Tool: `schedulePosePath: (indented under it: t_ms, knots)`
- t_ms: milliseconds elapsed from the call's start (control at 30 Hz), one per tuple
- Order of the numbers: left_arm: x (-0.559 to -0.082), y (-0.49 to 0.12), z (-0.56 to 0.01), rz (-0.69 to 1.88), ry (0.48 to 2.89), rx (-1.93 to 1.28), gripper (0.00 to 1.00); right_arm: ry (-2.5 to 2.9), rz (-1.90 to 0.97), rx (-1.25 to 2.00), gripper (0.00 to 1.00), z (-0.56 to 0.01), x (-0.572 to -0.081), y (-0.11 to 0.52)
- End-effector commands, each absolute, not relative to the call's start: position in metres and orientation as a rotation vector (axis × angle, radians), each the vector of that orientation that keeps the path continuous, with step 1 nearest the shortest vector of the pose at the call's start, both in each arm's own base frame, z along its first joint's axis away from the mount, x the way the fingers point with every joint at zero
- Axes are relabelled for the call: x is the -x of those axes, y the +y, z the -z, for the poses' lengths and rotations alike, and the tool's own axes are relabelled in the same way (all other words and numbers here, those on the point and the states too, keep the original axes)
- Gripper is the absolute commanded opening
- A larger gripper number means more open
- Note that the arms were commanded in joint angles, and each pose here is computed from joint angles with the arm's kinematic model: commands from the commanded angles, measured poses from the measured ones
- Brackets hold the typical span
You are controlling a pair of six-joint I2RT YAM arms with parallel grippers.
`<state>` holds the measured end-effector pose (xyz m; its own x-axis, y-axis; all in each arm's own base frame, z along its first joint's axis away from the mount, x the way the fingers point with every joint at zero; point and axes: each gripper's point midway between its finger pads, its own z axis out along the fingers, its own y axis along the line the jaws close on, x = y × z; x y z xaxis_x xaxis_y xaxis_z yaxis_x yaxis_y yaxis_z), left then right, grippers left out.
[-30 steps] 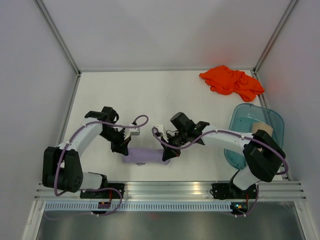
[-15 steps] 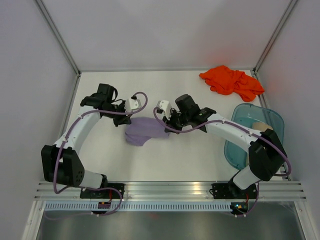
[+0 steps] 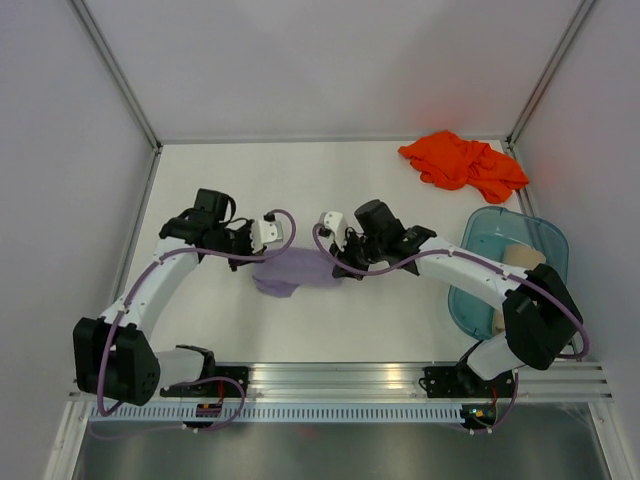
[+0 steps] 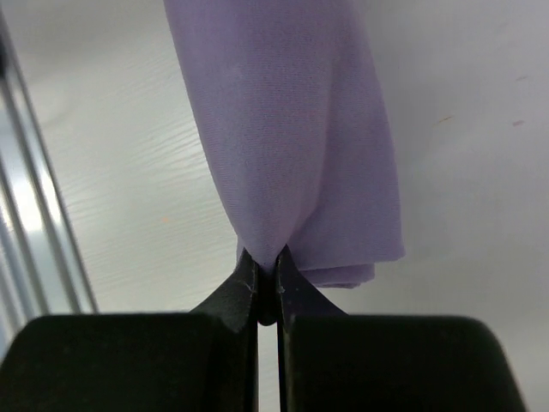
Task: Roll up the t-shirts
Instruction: Roll the tshirt
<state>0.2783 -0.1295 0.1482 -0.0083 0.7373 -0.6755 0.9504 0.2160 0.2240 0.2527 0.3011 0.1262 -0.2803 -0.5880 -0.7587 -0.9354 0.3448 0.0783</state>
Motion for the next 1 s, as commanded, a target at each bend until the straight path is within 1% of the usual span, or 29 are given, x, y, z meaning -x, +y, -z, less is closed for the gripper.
schedulePosePath:
  t_ms: [0, 33, 67, 100, 167, 200, 300, 400, 533, 567, 600, 633, 667, 700, 733, 800, 833, 867, 900, 933, 967]
  knots:
    - [-0.235, -0.129, -0.127, 0.583, 1.890, -1.625, 0.02, 2.082, -0.994, 1.321, 0.00, -0.107, -0.202, 0.305]
    - [-0.224, -0.129, -0.121, 0.670, 1.946, -1.621, 0.02, 2.089, -1.028, 1.327, 0.00, -0.103, -0.196, 0.306]
    - [-0.202, -0.131, -0.119, 0.799, 1.992, -1.621, 0.02, 2.101, -1.050, 1.335, 0.00, -0.099, -0.189, 0.304]
    - [-0.193, -0.129, -0.117, 0.860, 2.025, -1.615, 0.02, 2.121, -1.103, 1.356, 0.00, -0.091, -0.176, 0.303]
    - [-0.174, -0.127, -0.103, 0.976, 2.088, -1.634, 0.02, 2.149, -1.168, 1.371, 0.00, -0.082, -0.165, 0.301]
    - [-0.171, -0.125, -0.097, 0.991, 2.111, -1.632, 0.02, 2.140, -1.239, 1.385, 0.00, -0.084, -0.157, 0.304]
    - [-0.167, -0.120, -0.087, 1.000, 2.136, -1.628, 0.02, 2.160, -1.284, 1.403, 0.00, -0.082, -0.153, 0.305]
    - [-0.164, -0.120, -0.083, 1.028, 2.151, -1.625, 0.02, 2.154, -1.404, 1.423, 0.00, -0.084, -0.142, 0.307]
    - [-0.163, -0.121, -0.073, 1.115, 2.275, -1.547, 0.02, 2.232, -1.440, 1.381, 0.00, -0.069, -0.148, 0.310]
    - [-0.164, -0.119, -0.065, 1.166, 2.330, -1.502, 0.02, 2.246, -1.443, 1.345, 0.02, -0.069, -0.155, 0.309]
    - [-0.168, -0.118, -0.065, 1.186, 2.345, -1.465, 0.02, 2.267, -1.429, 1.320, 0.06, -0.064, -0.161, 0.309]
    - [-0.173, -0.119, -0.065, 1.217, 2.339, -1.428, 0.02, 2.282, -1.394, 1.293, 0.14, -0.061, -0.170, 0.308]
    - [-0.177, -0.117, -0.062, 1.225, 2.350, -1.409, 0.02, 2.292, -1.368, 1.253, 0.17, -0.062, -0.183, 0.306]
    - [-0.186, -0.116, -0.059, 1.232, 2.370, -1.391, 0.02, 2.305, -1.344, 1.219, 0.21, -0.061, -0.192, 0.305]
    - [-0.192, -0.114, -0.055, 1.214, 2.393, -1.386, 0.02, 2.307, -1.321, 1.187, 0.29, -0.062, -0.201, 0.306]
    - [-0.201, -0.113, -0.052, 1.205, 2.416, -1.372, 0.02, 2.310, -1.262, 1.125, 0.35, -0.064, -0.220, 0.299]
    - [-0.203, -0.114, -0.051, 1.203, 2.415, -1.369, 0.02, 2.305, -1.215, 1.117, 0.42, -0.070, -0.226, 0.293]
    - [-0.206, -0.114, -0.051, 1.197, 2.416, -1.367, 0.02, 2.284, -1.123, 1.146, 0.44, -0.070, -0.234, 0.288]
    - [-0.207, -0.114, -0.050, 1.197, 2.423, -1.361, 0.02, 2.243, -1.081, 1.152, 0.47, -0.084, -0.237, 0.286]
    - [-0.207, -0.114, -0.049, 1.201, 2.426, -1.360, 0.02, 2.218, -1.046, 1.157, 0.60, -0.091, -0.240, 0.284]
    - [-0.207, -0.114, -0.048, 1.202, 2.427, -1.360, 0.02, 2.189, -1.006, 1.163, 0.65, -0.097, -0.242, 0.282]
